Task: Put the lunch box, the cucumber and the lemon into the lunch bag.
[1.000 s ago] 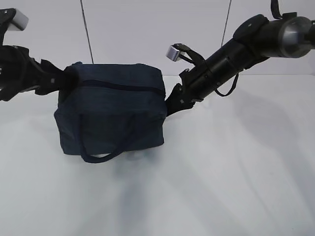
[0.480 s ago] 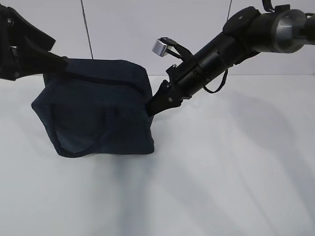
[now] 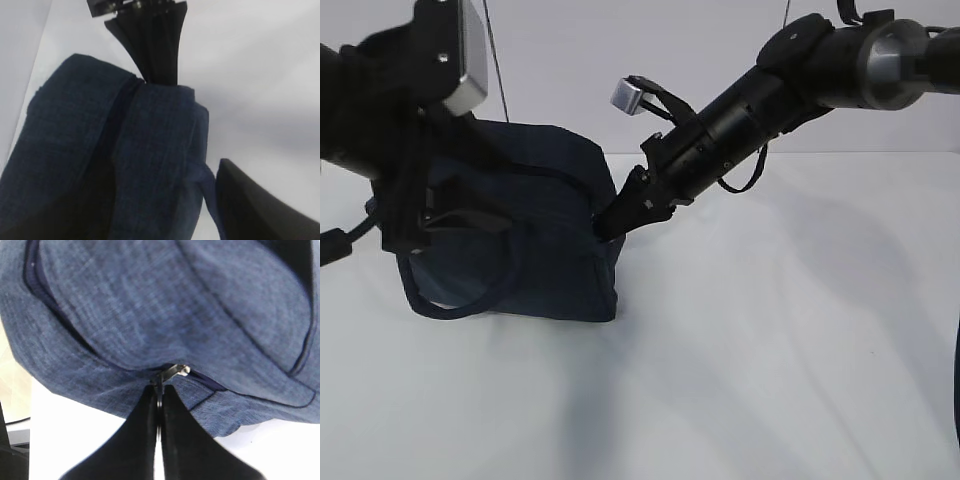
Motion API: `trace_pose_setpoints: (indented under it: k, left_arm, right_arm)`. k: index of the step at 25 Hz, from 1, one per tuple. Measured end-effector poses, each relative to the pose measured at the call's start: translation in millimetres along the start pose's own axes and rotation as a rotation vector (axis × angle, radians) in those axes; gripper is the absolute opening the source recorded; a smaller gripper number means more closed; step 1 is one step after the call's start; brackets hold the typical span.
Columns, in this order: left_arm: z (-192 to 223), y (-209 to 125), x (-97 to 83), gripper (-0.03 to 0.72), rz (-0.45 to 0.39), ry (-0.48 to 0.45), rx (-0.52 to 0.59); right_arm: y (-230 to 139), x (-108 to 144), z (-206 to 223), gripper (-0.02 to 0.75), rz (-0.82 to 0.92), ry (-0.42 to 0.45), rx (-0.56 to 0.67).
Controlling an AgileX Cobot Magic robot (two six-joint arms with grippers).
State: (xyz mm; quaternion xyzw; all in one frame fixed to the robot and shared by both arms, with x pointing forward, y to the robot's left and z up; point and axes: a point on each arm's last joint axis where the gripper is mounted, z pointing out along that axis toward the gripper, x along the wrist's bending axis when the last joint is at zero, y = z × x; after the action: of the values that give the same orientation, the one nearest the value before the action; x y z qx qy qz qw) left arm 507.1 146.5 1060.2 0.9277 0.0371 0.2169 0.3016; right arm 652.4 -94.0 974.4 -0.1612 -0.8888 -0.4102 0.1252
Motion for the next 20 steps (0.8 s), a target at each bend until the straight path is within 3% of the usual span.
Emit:
trace_pose_setpoints:
  k: [6, 13, 20]
  left_arm:
    - [29, -13, 10.7, 0.394, 0.022, 0.063, 0.068]
    - [30, -13, 17.3, 0.031, 0.03, 0.133, 0.062]
    - [31, -13, 17.0, -0.003, 0.03, 0.132, 0.061]
  right_arm:
    - [6, 5, -7, 0.008, -0.014, -0.012, -0.007]
    - [2, 5, -8, 0.008, -0.018, -0.034, 0.051]
    - [-6, 2, -9, 0.008, -0.001, -0.066, 0.138]
